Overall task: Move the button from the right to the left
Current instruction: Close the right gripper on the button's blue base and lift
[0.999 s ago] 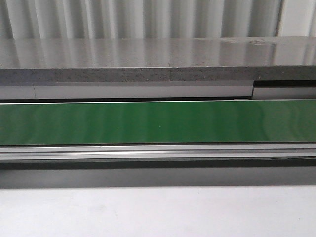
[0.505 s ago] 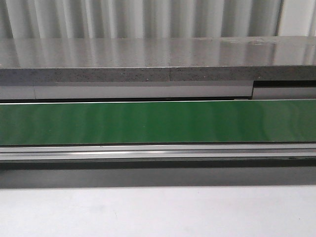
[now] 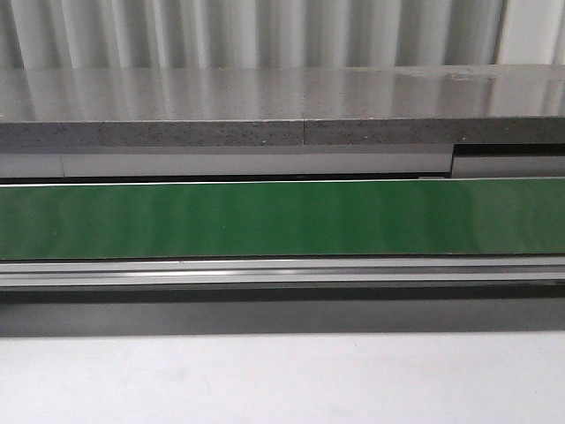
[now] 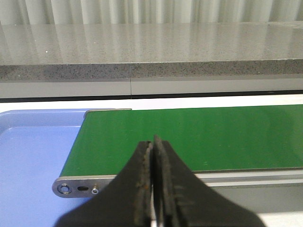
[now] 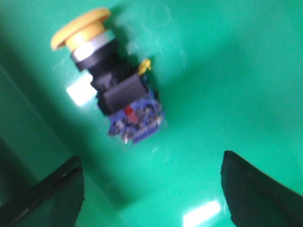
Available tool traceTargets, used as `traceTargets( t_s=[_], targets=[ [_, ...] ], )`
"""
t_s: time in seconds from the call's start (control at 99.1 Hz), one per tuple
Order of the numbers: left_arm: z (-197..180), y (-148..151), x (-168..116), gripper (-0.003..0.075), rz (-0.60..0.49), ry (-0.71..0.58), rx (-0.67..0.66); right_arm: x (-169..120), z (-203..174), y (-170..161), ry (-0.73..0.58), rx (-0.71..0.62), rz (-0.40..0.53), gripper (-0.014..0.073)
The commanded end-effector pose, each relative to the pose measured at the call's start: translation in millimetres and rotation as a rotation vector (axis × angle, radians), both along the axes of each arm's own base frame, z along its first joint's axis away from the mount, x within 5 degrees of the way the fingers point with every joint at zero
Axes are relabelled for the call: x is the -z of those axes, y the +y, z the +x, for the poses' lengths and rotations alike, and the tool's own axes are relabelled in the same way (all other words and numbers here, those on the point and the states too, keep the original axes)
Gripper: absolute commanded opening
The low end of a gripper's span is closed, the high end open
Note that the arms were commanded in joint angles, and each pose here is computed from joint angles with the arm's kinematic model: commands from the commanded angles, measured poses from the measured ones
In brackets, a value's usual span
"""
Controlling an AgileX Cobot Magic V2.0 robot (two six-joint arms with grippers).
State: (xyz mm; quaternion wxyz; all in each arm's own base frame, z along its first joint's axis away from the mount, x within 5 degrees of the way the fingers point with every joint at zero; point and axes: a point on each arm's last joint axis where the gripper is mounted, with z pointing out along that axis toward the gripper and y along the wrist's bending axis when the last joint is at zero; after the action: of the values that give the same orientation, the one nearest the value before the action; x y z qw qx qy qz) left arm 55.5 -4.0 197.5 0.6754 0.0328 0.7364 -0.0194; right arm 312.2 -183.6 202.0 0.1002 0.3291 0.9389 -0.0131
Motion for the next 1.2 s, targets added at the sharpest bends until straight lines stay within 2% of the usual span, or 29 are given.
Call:
traceTargets(
  t_s=[0.0, 0.262, 0.343, 0.434, 0.454, 0.555, 0.565, 0.616, 0.666, 0.868, 1.03, 1.191],
  targets=[
    [-1, 0, -1, -0.002, -0.015, -0.093, -0.001, -16, 10, -9, -0.069, -0.022, -0.054, 0.0591],
    [-1, 0, -1, -0.002, -0.015, -0.093, -0.001, 6, 33, -21, -0.039, -0.124, -0.05, 0.0588],
    [-1, 0, -1, -0.002, -0.015, -0.093, -0.001, 12, 37, -23, -0.027, -0.176, -0.049, 0.0536],
    [-1, 0, -1, -0.002, -0.015, -0.093, -0.001, 18, 38, -23, -0.018, -0.228, -0.037, 0.0388],
    [-1, 0, -1, -0.002, -0.015, -0.093, -0.001, 18, 39, -22, -0.023, -0.233, -0.036, 0.0325],
    [-1, 0, -1, -0.002, -0.015, -0.093, -0.001, 17, 41, -22, -0.046, -0.23, -0.037, 0.0114],
    [-1, 0, -1, -0.002, -0.015, -0.093, -0.001, 16, 41, -22, -0.049, -0.23, -0.04, 0.0072],
    [-1, 0, -1, -0.002, -0.015, -0.093, -0.001, 15, 41, -22, -0.053, -0.23, -0.043, -0.0002],
    [-1, 0, -1, -0.002, -0.015, -0.093, -0.001, 14, 41, -22, -0.056, -0.23, -0.045, -0.0041],
    [-1, 0, -1, -0.002, -0.015, -0.093, -0.001, -8, 38, -19, -0.099, -0.23, -0.075, -0.0046],
    [-1, 0, -1, -0.002, -0.015, -0.093, -0.001, -51, 28, -11, -0.194, -0.225, -0.124, -0.0046],
    [-1, 0, -1, -0.002, -0.015, -0.093, -0.001, -97, 21, 19, -0.287, -0.273, -0.154, -0.0046]
  ],
)
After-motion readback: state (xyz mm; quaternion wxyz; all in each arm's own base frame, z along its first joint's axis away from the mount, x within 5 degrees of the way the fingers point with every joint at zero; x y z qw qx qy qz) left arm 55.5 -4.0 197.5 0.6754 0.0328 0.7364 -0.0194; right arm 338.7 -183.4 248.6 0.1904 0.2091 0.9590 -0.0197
